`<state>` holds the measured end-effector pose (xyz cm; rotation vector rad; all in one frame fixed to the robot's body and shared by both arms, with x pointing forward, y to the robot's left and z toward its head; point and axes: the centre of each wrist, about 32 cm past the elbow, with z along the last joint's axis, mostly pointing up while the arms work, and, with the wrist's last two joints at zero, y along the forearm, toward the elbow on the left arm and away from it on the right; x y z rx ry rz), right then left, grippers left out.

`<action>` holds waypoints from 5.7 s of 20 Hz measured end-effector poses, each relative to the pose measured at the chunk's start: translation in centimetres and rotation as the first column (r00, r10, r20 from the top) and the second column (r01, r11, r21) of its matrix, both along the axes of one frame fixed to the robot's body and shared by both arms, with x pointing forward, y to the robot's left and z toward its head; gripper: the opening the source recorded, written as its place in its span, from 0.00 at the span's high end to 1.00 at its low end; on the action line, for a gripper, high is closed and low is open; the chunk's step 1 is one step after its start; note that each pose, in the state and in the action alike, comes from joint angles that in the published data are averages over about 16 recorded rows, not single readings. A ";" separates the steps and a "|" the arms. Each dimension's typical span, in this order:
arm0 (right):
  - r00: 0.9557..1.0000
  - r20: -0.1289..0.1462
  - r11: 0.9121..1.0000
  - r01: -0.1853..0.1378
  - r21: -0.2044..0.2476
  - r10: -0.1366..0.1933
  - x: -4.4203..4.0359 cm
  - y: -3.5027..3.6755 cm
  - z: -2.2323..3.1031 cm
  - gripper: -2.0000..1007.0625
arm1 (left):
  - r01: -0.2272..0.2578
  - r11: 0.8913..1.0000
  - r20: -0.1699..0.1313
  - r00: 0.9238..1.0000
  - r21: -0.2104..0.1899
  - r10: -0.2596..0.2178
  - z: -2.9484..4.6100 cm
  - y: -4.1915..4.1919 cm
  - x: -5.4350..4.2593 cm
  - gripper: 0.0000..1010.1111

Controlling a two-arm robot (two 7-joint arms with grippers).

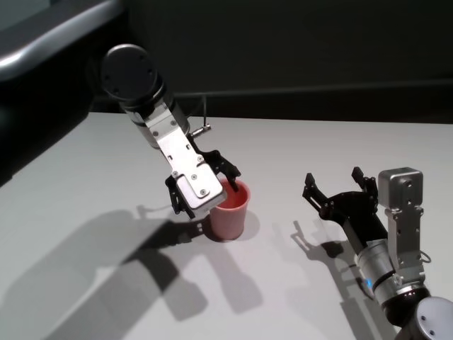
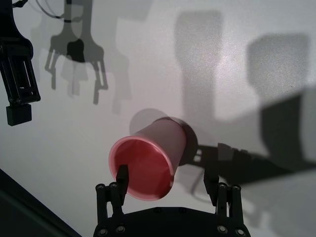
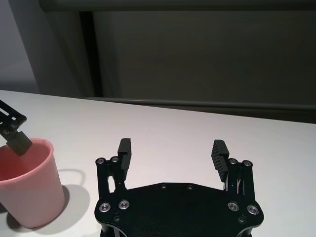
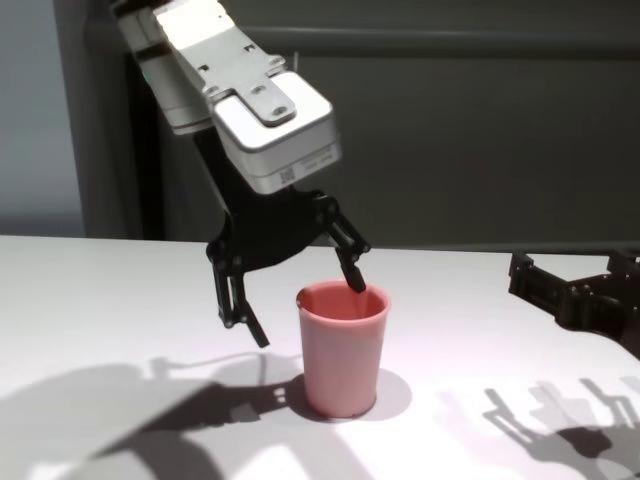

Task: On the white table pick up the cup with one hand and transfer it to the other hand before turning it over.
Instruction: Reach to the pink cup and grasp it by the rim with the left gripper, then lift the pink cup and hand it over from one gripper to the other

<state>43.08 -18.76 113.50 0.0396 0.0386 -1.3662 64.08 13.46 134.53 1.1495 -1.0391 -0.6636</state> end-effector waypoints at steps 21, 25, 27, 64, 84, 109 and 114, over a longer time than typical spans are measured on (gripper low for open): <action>1.000 0.000 1.000 0.000 0.000 0.000 0.00 0.00 0.00 0.01 | 0.000 0.999 -0.011 1.000 0.042 0.000 -1.56 0.06 0.44 0.01; 1.000 0.000 1.000 0.000 0.000 0.000 0.00 0.00 0.00 0.01 | -0.003 0.999 -0.014 1.000 0.041 0.003 -1.79 0.06 0.54 0.01; 1.000 0.000 1.000 0.000 0.000 0.000 0.00 0.00 0.00 0.01 | -0.004 0.999 -0.016 1.000 0.039 0.004 -1.91 0.06 0.59 0.01; 1.000 0.000 1.000 0.000 0.000 0.000 0.00 0.00 0.00 0.01 | -0.025 1.000 -0.043 0.999 0.016 0.026 -2.67 0.43 1.19 0.83; 1.000 0.000 1.000 0.000 0.000 0.000 0.00 0.00 0.00 0.01 | -0.127 0.983 -0.105 0.988 -0.134 0.113 -2.38 2.86 0.82 0.95; 1.000 0.000 1.000 0.000 0.000 0.000 0.00 0.00 0.00 0.01 | -0.518 0.674 -0.448 0.843 -0.527 0.297 -1.84 9.97 0.25 0.95; 1.000 0.000 1.000 0.000 0.000 0.000 0.00 0.00 0.00 0.01 | -0.598 0.572 -0.557 0.784 -0.561 0.274 -2.34 10.69 0.05 0.95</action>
